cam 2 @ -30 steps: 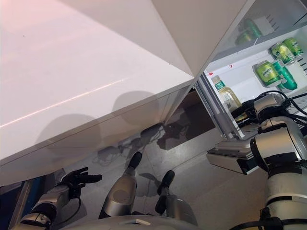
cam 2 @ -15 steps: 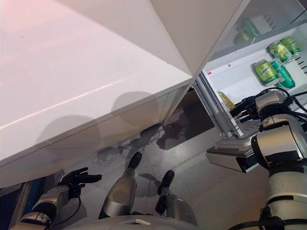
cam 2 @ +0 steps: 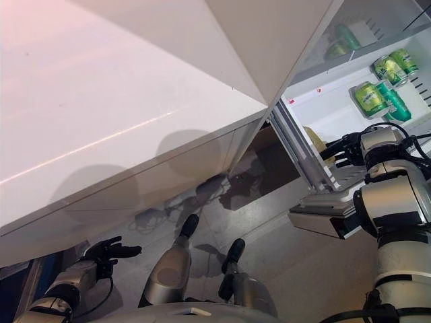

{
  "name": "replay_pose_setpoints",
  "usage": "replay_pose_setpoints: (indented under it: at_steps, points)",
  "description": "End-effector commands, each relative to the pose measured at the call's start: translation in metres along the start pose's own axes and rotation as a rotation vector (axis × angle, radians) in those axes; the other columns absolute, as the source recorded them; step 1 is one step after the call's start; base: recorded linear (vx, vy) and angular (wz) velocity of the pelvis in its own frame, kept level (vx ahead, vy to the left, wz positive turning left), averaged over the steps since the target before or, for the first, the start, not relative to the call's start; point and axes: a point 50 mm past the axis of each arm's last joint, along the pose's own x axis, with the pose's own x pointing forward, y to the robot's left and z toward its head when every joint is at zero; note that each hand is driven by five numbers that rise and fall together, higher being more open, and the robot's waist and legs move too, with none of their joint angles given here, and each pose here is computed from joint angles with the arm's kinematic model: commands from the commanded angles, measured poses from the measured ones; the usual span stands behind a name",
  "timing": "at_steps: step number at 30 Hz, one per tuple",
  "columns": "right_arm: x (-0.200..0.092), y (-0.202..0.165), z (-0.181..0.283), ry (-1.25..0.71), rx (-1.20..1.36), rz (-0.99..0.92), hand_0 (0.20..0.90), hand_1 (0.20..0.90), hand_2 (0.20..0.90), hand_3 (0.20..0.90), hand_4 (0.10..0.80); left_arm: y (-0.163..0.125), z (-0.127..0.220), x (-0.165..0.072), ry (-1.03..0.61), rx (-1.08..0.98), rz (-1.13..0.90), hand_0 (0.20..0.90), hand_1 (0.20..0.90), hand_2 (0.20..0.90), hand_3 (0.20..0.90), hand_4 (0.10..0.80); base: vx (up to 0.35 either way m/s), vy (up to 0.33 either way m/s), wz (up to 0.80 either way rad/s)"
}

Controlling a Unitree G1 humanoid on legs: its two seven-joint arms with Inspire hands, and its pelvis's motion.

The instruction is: Put drinks into fridge and close the fridge

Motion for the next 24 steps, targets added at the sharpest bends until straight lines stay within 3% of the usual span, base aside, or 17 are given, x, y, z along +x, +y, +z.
replay_pose_setpoints:
  at_steps: [1,11,24]
  points:
    - [-0.032,-0.052,0.036,-0.224,0.026,-0.257,0.900,0.900,0.900,0.900,0.800,0.028,-0.023,-0.004,0.065,0.066,0.084,0.900,0.900,0.900,0.900,0.800,0.016,0.043,-0.06]
    - [-0.067,-0.052,0.076,-0.694,0.177,-0.441,0.900,0.900,0.900,0.900,0.800,0.010,-0.048,-0.005,0.120,0.056,0.047,0.900,0.900,0.900,0.900,0.800,0.030,0.074,-0.07]
    - [-0.114,-0.028,0.061,-1.135,0.265,-0.455,0.900,0.900,0.900,0.900,0.800,-0.016,-0.084,-0.011,0.204,0.003,-0.018,0.900,0.900,0.900,0.900,0.800,0.037,0.082,-0.11]
